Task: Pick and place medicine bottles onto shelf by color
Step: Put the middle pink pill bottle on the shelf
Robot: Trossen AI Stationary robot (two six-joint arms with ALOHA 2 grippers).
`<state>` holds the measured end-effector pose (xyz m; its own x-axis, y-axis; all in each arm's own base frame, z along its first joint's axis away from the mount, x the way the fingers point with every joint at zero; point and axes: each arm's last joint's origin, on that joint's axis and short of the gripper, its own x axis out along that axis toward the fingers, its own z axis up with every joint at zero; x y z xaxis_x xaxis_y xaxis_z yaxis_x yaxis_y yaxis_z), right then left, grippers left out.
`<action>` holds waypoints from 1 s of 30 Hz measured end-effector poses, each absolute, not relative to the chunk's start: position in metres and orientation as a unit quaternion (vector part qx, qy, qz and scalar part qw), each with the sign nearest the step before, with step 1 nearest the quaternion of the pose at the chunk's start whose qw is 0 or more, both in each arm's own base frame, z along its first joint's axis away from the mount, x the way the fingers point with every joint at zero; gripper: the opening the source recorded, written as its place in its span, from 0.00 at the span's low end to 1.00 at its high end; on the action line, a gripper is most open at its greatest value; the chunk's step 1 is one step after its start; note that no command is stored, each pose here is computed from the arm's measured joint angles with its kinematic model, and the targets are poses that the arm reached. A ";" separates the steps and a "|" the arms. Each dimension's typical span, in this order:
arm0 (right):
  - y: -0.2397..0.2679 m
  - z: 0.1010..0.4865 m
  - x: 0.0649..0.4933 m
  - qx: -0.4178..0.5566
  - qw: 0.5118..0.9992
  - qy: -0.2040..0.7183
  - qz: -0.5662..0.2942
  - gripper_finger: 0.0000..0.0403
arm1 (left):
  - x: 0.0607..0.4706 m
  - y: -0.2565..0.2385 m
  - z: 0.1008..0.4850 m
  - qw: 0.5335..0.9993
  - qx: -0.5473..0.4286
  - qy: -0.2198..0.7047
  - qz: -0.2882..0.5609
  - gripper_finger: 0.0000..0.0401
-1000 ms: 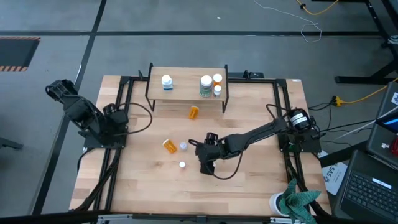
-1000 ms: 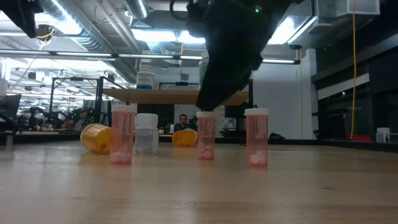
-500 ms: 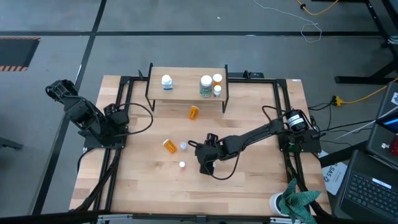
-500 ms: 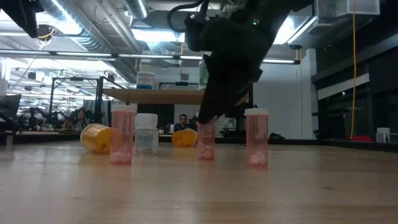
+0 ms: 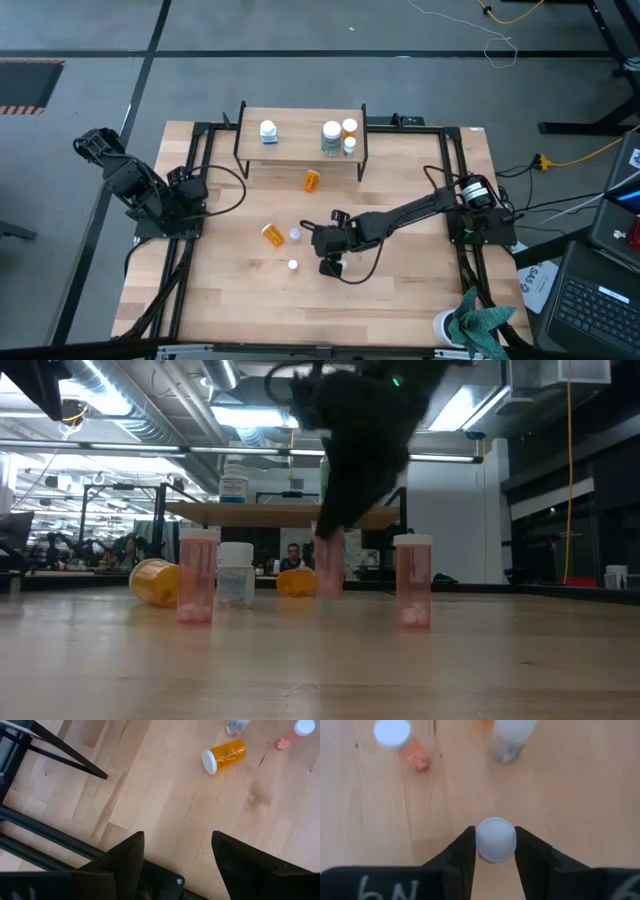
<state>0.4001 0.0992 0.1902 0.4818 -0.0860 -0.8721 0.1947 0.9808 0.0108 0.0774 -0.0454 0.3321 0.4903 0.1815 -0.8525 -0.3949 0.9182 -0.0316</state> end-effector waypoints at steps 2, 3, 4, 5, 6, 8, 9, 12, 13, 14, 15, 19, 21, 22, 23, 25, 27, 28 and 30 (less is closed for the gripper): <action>0.093 0.206 0.405 0.041 0.858 0.506 -0.081 0.28 | 0.077 -0.045 0.332 0.857 -0.110 0.473 0.171 0.57; 0.088 0.215 0.407 0.034 0.856 0.509 -0.081 0.28 | 0.078 -0.045 0.332 0.858 -0.109 0.471 0.172 0.57; 0.084 0.226 0.410 0.026 0.856 0.510 -0.079 0.28 | 0.078 -0.045 0.332 0.859 -0.107 0.469 0.174 0.57; 0.078 0.239 0.414 0.018 0.859 0.506 -0.077 0.28 | 0.078 -0.045 0.332 0.860 -0.105 0.468 0.174 0.57; 0.071 0.253 0.418 0.010 0.865 0.496 -0.076 0.28 | 0.078 -0.045 0.332 0.860 -0.103 0.468 0.173 0.57; 0.054 0.280 0.424 0.000 0.877 0.473 -0.078 0.30 | 0.078 -0.045 0.332 0.861 -0.098 0.469 0.171 0.57; 0.043 0.294 0.426 -0.004 0.883 0.462 -0.083 0.30 | 0.078 -0.045 0.332 0.862 -0.095 0.469 0.170 0.57; 0.006 0.328 0.430 -0.011 0.897 0.430 -0.105 0.30 | 0.078 -0.045 0.333 0.863 -0.090 0.466 0.171 0.57; -0.007 0.337 0.430 -0.014 0.901 0.418 -0.114 0.29 | 0.078 -0.044 0.333 0.864 -0.089 0.465 0.172 0.57; -0.021 0.345 0.430 -0.019 0.904 0.408 -0.122 0.28 | 0.078 -0.044 0.333 0.864 -0.088 0.464 0.172 0.57; -0.035 0.353 0.429 -0.022 0.906 0.401 -0.132 0.28 | 0.078 -0.044 0.333 0.865 -0.086 0.464 0.172 0.57; -0.083 0.375 0.421 -0.009 0.918 0.367 -0.149 0.28 | 0.078 -0.044 0.333 0.865 -0.083 0.464 0.171 0.57; -0.103 0.385 0.416 -0.003 0.923 0.350 -0.160 0.28 | 0.078 -0.044 0.333 0.865 -0.083 0.464 0.171 0.57; -0.111 0.391 0.414 -0.006 0.926 0.340 -0.167 0.28 | 0.078 -0.044 0.333 0.865 -0.083 0.464 0.171 0.57; -0.118 0.397 0.412 -0.010 0.929 0.328 -0.174 0.29 | 0.078 -0.044 0.333 0.865 -0.083 0.464 0.171 0.57; -0.132 0.408 0.406 -0.023 0.932 0.310 -0.186 0.29 | 0.078 -0.044 0.333 0.865 -0.083 0.464 0.171 0.57; -0.146 0.417 0.399 -0.034 0.933 0.299 -0.199 0.29 | 0.078 -0.044 0.333 0.865 -0.083 0.464 0.171 0.57; -0.153 0.420 0.396 -0.040 0.932 0.295 -0.206 0.29 | 0.078 -0.044 0.333 0.865 -0.083 0.464 0.171 0.57; -0.169 0.421 0.388 -0.036 0.927 0.299 -0.224 0.29 | 0.078 -0.044 0.333 0.865 -0.083 0.464 0.171 0.57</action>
